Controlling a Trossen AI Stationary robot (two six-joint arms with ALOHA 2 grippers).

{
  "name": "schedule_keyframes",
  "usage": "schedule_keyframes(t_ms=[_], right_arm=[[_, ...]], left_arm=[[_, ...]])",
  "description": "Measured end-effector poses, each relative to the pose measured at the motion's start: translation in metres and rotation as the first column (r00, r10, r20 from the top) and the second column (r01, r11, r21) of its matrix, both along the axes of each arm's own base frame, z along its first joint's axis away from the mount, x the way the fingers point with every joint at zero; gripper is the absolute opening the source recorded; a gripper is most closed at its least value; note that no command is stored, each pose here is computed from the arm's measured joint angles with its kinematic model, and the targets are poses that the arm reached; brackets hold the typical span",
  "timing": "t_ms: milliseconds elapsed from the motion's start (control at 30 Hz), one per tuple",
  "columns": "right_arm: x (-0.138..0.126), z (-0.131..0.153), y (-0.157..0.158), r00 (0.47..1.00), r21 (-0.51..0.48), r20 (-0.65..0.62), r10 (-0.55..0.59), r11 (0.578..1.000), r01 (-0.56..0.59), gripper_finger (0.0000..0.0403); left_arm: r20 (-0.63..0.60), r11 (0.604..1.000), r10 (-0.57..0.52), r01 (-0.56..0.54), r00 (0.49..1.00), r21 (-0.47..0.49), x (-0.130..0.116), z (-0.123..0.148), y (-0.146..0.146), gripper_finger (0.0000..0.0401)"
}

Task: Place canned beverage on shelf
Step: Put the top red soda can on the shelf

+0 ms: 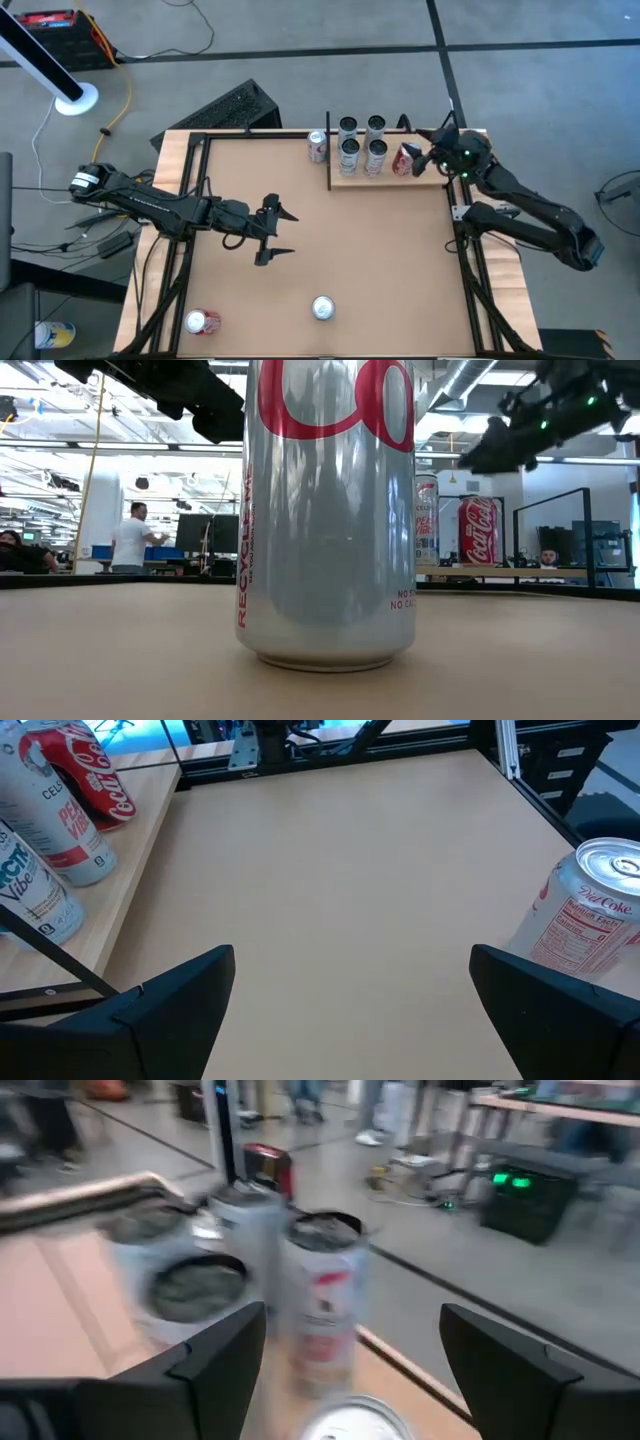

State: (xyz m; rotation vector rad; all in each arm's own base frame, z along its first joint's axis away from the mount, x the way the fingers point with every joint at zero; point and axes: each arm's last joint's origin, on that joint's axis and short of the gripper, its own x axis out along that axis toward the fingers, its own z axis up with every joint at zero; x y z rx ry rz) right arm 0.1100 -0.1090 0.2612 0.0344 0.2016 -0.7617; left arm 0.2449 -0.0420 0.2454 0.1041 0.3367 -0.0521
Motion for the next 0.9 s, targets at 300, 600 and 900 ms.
schedule_keyframes(t_ms=[300,600,900], right_arm=[[0.001,-0.008,0.038,0.953,0.297,-0.138,0.269,0.930,-0.219,0.0273],[0.013,-0.022,0.048,0.937,0.261,-0.331,0.109,0.965,-0.020,0.0076],[0.020,-0.037,0.026,0.889,0.262,-0.459,-0.010,0.954,0.146,0.0019]], left_arm=[[0.001,1.000,-0.005,0.005,1.000,0.014,0.000,0.000,0.000,0.0389],[0.008,1.000,-0.005,0.005,1.000,0.012,0.000,0.001,0.000,0.0389],[0.008,1.000,-0.005,0.005,1.000,0.013,0.000,0.001,0.000,0.0389]])
